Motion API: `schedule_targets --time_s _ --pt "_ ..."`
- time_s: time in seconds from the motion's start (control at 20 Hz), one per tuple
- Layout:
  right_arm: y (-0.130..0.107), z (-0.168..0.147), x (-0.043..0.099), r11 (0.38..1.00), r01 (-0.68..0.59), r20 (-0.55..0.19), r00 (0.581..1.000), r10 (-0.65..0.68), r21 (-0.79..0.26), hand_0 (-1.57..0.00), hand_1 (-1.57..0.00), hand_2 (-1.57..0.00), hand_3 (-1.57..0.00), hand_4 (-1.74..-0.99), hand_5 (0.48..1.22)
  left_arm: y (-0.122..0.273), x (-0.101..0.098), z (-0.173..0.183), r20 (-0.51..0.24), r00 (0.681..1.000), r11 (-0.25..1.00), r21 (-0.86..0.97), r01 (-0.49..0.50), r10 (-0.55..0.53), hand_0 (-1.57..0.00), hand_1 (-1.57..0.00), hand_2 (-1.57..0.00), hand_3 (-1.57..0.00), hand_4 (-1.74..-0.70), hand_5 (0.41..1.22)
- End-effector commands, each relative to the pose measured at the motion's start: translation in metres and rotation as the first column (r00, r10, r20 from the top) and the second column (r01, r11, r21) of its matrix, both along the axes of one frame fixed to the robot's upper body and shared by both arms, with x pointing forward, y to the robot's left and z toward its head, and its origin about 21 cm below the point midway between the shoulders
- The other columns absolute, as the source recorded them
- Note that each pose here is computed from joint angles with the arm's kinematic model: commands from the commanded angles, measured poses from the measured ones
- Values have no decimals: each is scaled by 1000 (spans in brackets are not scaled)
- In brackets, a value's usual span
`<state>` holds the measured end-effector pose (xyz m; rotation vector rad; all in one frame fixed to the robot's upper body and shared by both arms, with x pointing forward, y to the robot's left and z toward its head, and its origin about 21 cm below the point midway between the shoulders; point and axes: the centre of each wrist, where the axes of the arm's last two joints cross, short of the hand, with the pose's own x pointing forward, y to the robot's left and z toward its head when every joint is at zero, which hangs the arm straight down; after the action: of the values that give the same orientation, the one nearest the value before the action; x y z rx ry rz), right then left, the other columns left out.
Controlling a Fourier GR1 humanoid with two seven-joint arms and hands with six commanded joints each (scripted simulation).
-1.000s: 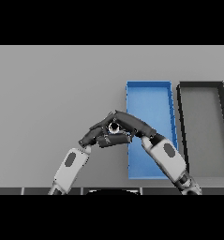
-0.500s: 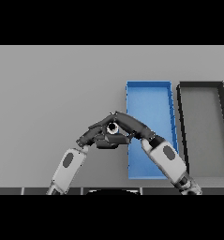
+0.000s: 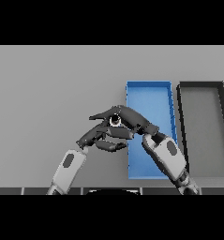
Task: Pick up the blue pipe and place it into the blue bin.
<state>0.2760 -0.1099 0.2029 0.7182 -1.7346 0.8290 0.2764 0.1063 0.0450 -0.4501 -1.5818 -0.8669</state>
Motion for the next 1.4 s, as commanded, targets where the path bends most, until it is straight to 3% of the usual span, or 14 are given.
schedule_targets --time_s 0.0,0.2,0.3,0.45,0.6,0.8,0.9,1.1,1.25,1.35 --pt "-2 8 2 1000 3 -28 1000 -3 10 -1571 -1571 -1571 -1571 -1741 1221 -3 0 -1 -2 1000 1000 -1 3 -3 -16 -14 -14 -12 -913 470" --pt "-8 60 9 995 -41 4 999 41 94 -1571 -1571 -1571 -1571 -1741 1221 -1 0 -1 -8 1000 1000 12 -2 2 -6 -5 -5 -5 -906 445" --pt "-15 85 21 988 -45 34 999 40 149 -1571 -1571 -1571 -1571 -1741 1221 -2 -1 1 -21 1000 1000 11 6 -6 -3 -3 -3 -3 -906 437" --pt "-42 119 34 969 121 92 985 -144 214 -1571 -1571 -1571 -1571 -1741 1221 0 -2 1 -24 1000 1000 22 -1 2 -1 -1 -1 -1 -902 432" --pt "-65 135 54 940 274 64 954 -292 202 -1571 -1571 -1571 -1571 -1741 1221 -1 -1 5 -17 1000 1000 26 -6 6 0 0 0 0 -890 425" --pt "-109 124 80 877 454 3 888 -460 160 -1571 -1571 -1571 -1571 -1741 1221 4 0 3 -13 1000 999 35 -10 10 1 1 1 1 -882 411" --pt "-131 104 86 852 508 -44 861 -507 128 -1571 -1571 -1571 -1571 -1741 1221 2 0 3 -4 1000 999 40 -9 9 1 1 1 1 -874 413" --pt "-159 57 78 804 592 -168 800 -576 64 -1571 -1571 -1571 -1571 -1741 1221 3 0 3 -1 1000 999 38 -9 9 1 1 1 1 -865 419" --pt "-167 26 63 779 627 -231 757 -612 -10 -1571 -1571 -1571 -1571 -1741 1221 4 -4 0 -11 1000 1000 21 0 0 1 1 1 1 -875 422" --pt "-175 7 51 746 664 -287 705 -649 -56 -1571 -1571 -1571 -1571 -1741 1221 6 -5 1 -23 1000 1000 25 -5 6 1 1 1 1 -878 423"
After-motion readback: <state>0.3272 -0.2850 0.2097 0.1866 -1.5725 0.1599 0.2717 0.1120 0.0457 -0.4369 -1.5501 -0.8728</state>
